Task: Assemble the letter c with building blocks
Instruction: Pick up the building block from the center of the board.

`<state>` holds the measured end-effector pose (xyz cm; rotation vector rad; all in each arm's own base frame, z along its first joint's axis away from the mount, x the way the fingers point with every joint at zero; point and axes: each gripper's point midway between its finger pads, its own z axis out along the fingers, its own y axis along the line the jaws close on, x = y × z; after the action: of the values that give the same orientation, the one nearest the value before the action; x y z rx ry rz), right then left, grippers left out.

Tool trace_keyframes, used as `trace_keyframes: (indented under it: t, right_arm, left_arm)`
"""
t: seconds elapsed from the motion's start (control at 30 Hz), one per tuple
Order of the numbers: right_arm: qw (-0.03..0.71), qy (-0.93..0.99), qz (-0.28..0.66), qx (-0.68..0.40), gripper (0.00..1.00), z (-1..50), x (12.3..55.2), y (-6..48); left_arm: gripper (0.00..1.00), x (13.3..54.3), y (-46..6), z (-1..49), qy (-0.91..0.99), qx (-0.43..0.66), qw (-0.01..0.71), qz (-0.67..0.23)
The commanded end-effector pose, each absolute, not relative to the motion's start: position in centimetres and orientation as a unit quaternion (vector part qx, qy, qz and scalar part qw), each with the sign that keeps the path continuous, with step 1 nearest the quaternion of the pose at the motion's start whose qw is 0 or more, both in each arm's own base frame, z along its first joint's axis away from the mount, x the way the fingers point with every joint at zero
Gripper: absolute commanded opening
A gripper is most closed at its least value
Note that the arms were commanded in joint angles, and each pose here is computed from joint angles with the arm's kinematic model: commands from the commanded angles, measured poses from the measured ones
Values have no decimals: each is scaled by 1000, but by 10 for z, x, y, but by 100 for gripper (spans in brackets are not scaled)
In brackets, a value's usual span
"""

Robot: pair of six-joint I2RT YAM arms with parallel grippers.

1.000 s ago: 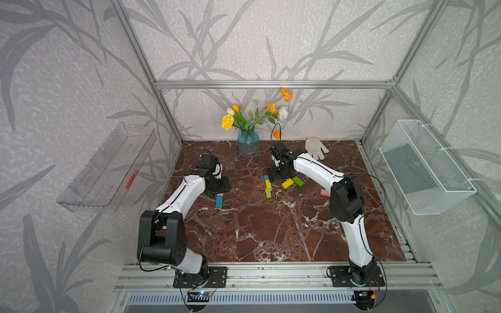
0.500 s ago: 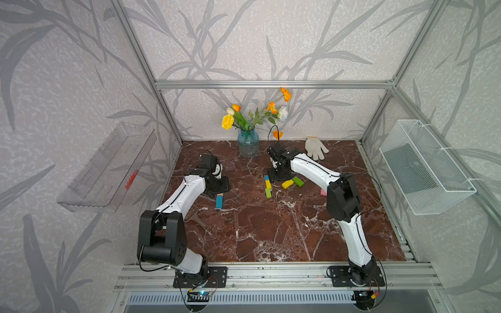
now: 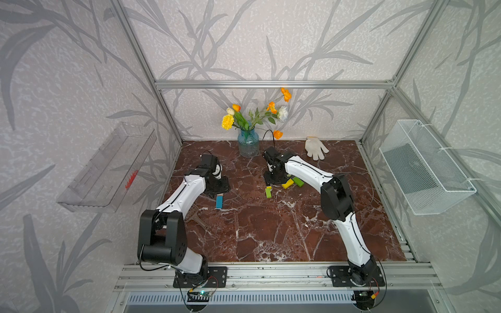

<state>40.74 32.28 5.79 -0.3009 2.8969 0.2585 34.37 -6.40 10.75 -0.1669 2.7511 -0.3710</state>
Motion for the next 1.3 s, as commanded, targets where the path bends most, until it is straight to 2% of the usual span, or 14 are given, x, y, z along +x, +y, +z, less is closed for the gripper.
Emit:
trace_keyframes:
  t: [0.0,0.27,0.37,0.47,0.8,1.1,1.27]
  right_arm:
    - [102,987,81,-98,59,56,407,323]
    - [112,985,79,-108,58,55,416,328]
    - [115,984,75,-115,65,53,421,329]
    - [122,983,69,-118,67,52,427,330]
    - [113,984,64,-123,57,47,423,334]
    - [111,984,64,-122,57,44,423,337]
    - [106,984,67,-124,49,43,422,337]
  left_arm:
    - [50,345,-63,109,974,-62,177,-127]
    - [50,345,-64,108,974,-62,175,-128]
    - [50,345,-64,108,974,-62,174,-129]
    - [50,345,-65,107,974,-63,173,-130]
    - [50,346,-65,108,974,-62,175,-132]
    - [50,346,-65,108,974,-63,174,-133]
    - [50,346,-66,108,974,-63,174,-133]
